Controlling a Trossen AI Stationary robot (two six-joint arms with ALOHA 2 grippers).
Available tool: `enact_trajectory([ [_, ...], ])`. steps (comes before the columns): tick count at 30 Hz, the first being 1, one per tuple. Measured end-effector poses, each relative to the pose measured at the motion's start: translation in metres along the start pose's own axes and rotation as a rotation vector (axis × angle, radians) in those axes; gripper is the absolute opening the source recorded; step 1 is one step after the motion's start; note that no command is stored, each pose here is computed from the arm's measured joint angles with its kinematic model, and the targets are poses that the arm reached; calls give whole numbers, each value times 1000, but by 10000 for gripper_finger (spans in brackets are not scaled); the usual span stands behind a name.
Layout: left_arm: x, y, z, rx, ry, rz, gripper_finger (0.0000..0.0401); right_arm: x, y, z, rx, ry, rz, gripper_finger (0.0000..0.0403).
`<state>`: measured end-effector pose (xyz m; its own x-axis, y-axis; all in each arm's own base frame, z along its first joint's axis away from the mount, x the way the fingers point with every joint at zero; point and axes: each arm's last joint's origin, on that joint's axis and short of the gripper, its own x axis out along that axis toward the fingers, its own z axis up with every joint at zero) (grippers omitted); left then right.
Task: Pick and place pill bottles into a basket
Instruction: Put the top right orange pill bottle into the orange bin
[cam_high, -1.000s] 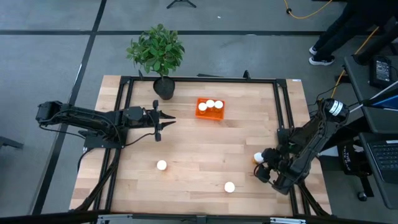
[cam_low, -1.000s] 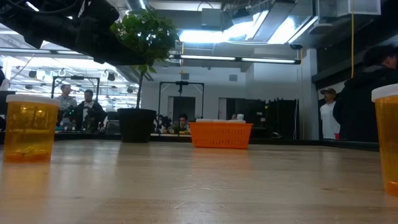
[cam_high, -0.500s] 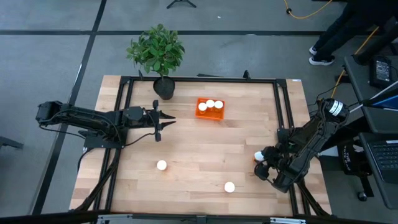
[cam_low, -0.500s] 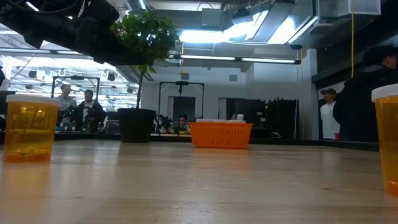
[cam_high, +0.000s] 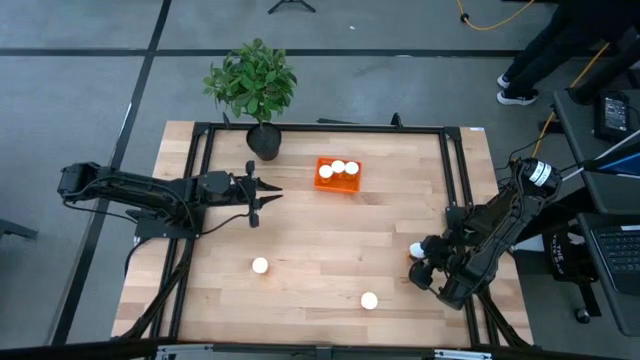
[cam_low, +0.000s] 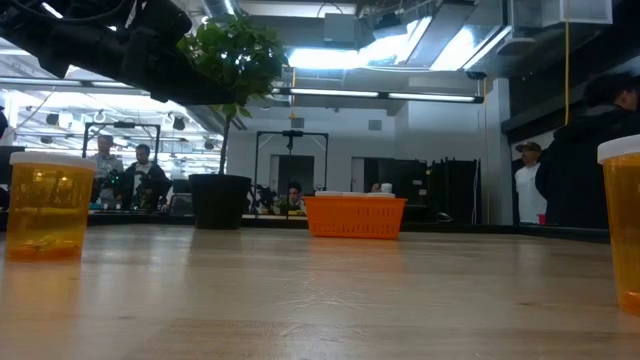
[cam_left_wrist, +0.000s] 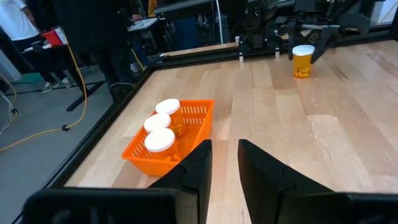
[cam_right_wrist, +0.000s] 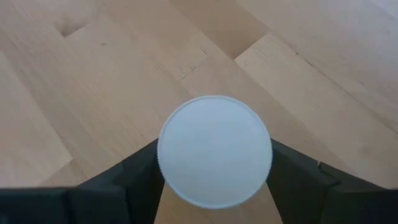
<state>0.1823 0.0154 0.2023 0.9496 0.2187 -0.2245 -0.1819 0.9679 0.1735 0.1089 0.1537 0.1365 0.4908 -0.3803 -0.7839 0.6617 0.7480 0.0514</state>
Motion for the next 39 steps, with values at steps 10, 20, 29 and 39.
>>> enact_trajectory([
  [10, 0, 0, 0, 0, 0, 0, 72, 0, 1, 0, 9, 0, 13, 212],
  [20, 0, 0, 0, 1, 0, 0, 72, -16, 19, 11, -25, -80, 72, 214],
  [29, 0, 0, 0, 1, 0, 0, 73, -40, 35, 31, -22, -173, 91, 214],
  [39, 0, 0, 0, 2, 0, 0, 72, -49, 65, 81, -166, -193, 79, 214],
])
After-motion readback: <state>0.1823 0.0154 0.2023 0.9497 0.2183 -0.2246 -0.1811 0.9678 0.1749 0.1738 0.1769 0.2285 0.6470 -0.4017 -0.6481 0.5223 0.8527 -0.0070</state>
